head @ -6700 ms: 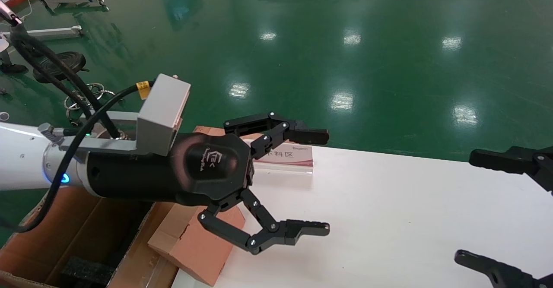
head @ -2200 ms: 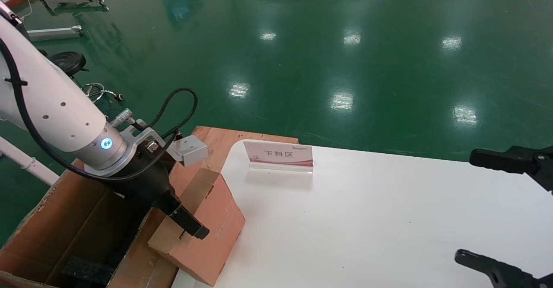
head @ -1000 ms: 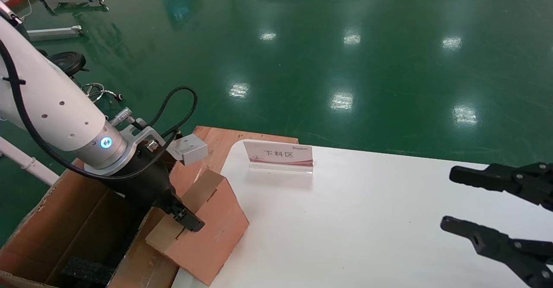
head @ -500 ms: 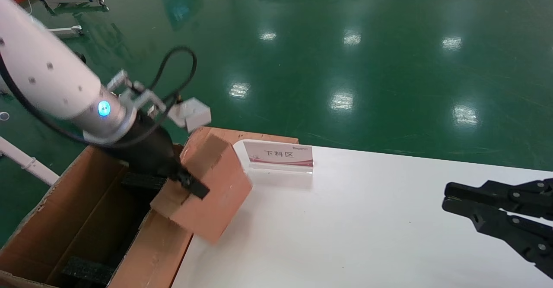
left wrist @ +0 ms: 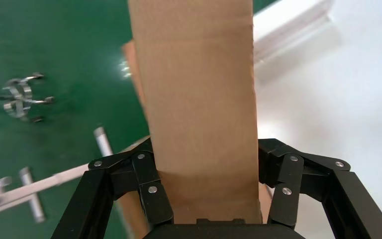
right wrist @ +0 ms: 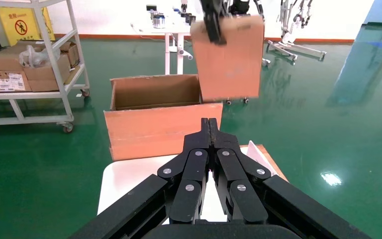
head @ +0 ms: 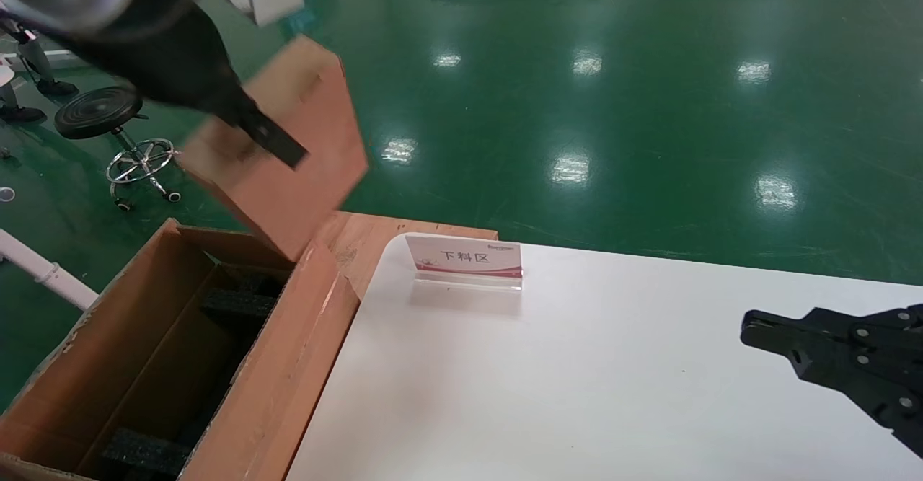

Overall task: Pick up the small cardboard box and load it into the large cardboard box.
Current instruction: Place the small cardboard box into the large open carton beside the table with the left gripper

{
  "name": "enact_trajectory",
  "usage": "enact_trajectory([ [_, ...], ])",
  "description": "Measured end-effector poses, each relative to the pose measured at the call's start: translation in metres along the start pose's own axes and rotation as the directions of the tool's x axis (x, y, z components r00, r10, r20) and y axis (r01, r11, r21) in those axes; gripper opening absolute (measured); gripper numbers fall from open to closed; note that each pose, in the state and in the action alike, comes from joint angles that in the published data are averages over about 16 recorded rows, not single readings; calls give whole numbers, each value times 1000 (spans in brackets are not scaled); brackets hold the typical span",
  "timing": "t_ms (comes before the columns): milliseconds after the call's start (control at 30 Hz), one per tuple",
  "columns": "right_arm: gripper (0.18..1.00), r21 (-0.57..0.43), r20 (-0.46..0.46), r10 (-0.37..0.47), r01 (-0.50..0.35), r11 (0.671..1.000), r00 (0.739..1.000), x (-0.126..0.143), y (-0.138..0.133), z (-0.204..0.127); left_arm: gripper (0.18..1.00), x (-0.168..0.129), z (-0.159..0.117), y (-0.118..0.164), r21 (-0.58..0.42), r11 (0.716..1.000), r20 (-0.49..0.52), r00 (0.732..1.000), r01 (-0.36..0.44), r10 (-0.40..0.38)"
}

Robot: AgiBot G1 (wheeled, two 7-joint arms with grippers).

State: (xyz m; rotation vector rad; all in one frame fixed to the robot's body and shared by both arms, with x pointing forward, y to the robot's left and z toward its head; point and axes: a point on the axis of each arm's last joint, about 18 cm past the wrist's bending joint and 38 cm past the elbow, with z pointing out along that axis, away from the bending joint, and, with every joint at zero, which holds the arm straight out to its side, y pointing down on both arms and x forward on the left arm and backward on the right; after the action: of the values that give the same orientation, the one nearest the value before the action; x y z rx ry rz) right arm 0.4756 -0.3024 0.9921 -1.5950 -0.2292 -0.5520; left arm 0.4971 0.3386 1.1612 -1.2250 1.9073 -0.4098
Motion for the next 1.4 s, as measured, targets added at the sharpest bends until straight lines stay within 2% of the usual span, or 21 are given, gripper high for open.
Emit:
enact_trajectory([
  [267, 191, 0, 0, 0, 0, 1000, 1000, 0, 0, 0, 255, -11, -35, 9, -59, 997, 88, 996, 40, -35],
  [600, 196, 0, 0, 0, 0, 1000, 1000, 0, 0, 0, 253, -20, -54, 51, -185, 972, 125, 985, 144, -123],
  [833, 220, 0, 0, 0, 0, 1000, 1000, 0, 0, 0, 251, -26, -50, 81, -246, 945, 113, 975, 216, -193],
  [1033, 275, 0, 0, 0, 0, 1000, 1000, 0, 0, 0, 251, -33, -37, 103, -275, 925, 92, 964, 264, -248],
  [1400, 476, 0, 0, 0, 0, 1000, 1000, 0, 0, 0, 249, -49, -11, 144, -303, 903, 52, 952, 303, -302],
])
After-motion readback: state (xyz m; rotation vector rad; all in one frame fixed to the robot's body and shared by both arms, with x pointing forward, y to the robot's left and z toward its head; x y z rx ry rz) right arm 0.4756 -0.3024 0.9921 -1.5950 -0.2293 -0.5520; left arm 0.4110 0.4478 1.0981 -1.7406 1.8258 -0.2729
